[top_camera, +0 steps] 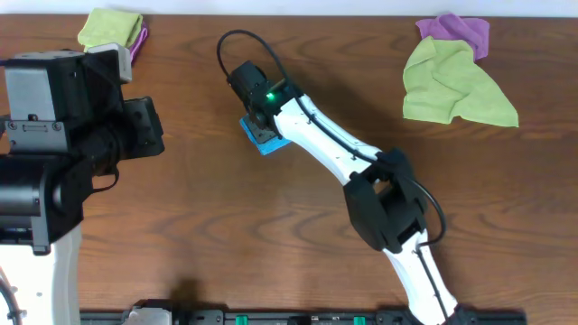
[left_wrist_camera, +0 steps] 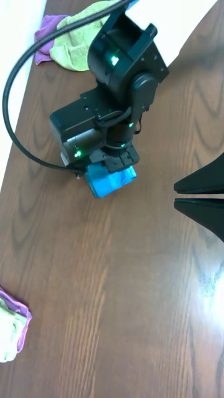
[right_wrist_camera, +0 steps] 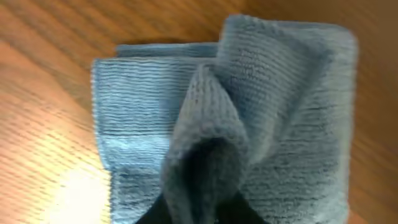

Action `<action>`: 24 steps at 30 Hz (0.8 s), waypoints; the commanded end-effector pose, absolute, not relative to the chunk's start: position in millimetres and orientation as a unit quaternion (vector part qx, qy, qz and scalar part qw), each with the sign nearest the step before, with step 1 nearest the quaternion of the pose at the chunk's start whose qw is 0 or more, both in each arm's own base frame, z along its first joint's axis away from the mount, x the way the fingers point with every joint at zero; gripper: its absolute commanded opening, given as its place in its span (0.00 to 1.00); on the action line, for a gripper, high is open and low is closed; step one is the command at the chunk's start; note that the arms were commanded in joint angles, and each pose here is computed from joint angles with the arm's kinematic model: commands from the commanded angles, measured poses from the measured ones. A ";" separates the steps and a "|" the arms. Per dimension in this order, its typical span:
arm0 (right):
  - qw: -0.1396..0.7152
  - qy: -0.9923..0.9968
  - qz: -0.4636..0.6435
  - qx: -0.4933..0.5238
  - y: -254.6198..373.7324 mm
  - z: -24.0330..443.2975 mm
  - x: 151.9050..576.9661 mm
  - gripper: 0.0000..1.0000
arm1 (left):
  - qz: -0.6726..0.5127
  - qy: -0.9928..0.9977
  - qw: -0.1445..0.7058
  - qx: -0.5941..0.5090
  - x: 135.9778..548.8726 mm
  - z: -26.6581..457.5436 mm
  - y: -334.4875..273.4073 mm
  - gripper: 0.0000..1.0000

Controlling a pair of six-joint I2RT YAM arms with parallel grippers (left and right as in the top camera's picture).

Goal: Fold the cloth
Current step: 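Bring the left gripper back to the folded cloth's left side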

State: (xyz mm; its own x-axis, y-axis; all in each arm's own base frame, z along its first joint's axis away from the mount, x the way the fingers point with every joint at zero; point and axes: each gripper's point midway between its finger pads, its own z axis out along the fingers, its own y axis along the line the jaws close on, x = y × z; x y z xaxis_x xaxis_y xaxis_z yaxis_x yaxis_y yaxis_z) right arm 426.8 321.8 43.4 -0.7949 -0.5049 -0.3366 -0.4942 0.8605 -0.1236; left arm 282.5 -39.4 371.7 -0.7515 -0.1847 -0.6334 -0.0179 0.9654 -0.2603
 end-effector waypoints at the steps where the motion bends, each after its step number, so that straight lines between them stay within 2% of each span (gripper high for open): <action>1: 0.159 0.942 0.062 -0.290 355.1 45.3 407.9 0.33 | -0.112 0.927 0.353 -0.049 281.3 373.2 -36.3 0.06; 2: 0.152 0.940 0.078 -0.295 361.1 45.4 402.1 0.42 | -0.111 0.927 0.354 -0.048 281.3 373.2 -36.2 0.06; 4: 0.142 0.938 0.098 -0.301 368.3 47.6 394.6 0.76 | -0.110 0.928 0.354 -0.049 281.5 373.1 -35.7 0.06; 7: 0.147 0.937 0.101 -0.300 368.5 55.4 396.3 0.82 | -0.077 0.928 0.358 -0.062 282.8 371.9 -23.6 0.06; 11: 0.181 0.931 0.104 -0.301 360.9 90.7 411.0 0.88 | -0.054 0.929 0.359 -0.073 288.5 366.5 -14.3 0.06; 12: 0.195 0.927 0.104 -0.304 357.3 103.4 416.6 0.92 | -0.054 0.929 0.358 -0.077 291.8 362.8 -13.2 0.06; 15: 0.240 0.924 0.092 -0.285 338.9 142.6 434.3 0.97 | -0.053 0.930 0.350 -0.101 302.6 344.7 -6.2 0.13; 19: 0.281 0.921 0.084 -0.257 311.5 183.2 449.3 0.99 | -0.081 0.936 0.323 -0.117 315.9 305.6 -5.5 0.24; 24: 0.294 0.921 0.097 -0.235 286.4 210.4 454.3 0.98 | -0.114 0.942 0.280 -0.144 326.1 247.4 -11.1 0.27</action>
